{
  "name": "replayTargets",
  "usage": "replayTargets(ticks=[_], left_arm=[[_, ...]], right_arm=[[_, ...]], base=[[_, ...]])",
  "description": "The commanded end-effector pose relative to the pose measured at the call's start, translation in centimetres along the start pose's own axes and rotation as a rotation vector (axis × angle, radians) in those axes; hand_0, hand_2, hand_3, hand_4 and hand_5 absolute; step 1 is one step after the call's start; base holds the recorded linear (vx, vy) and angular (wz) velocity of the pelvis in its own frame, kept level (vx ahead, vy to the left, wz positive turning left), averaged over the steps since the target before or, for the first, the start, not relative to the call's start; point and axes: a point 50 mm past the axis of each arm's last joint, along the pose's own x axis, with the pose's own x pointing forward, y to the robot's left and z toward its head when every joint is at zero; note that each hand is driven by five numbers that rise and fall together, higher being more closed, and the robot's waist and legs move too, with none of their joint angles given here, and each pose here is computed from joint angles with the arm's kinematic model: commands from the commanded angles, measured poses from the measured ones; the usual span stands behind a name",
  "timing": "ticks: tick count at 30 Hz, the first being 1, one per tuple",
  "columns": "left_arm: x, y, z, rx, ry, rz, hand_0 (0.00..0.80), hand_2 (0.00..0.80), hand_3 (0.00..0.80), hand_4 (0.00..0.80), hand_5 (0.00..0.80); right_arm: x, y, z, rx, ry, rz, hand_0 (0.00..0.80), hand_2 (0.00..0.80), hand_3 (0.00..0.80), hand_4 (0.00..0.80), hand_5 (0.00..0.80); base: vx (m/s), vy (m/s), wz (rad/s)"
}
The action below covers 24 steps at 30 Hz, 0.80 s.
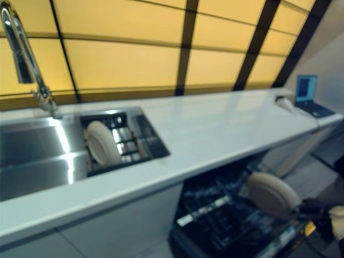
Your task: Take plates into dishwasher
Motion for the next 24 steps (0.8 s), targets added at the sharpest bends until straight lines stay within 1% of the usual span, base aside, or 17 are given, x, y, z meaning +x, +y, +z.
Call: replayTargets(ticks=[1,9,24], left_arm=[[0.1,-0.8,0.5,0.043,-0.012,-0.017,0.000,0.000,0.000,0.000,0.000],[0.1,-0.9,0.3,0.046,-0.014,-0.026,0.000,0.000,0.000,0.000,0.000],[0.1,-1.2,0.4,0.051,-0.026,-0.038,0.000,0.000,0.000,0.000,0.000]], right_arm=[[-0.6,-1.3,3.7,0.015,-0.099,0.000,0.800,0.800,0.800,0.800,0.800],[1.0,1.5,4.4,-0.002,-0.131,0.080,0.800,0.800,0.800,0.800,0.800],[2.2,4.5,6.5,-0.065,-0.157,0.177,0.800,0.800,0.800,0.800,0.800]], base=[[0.000,0.000,0.00],[0.000,0.000,0.00],[0.000,0.000,0.00]])
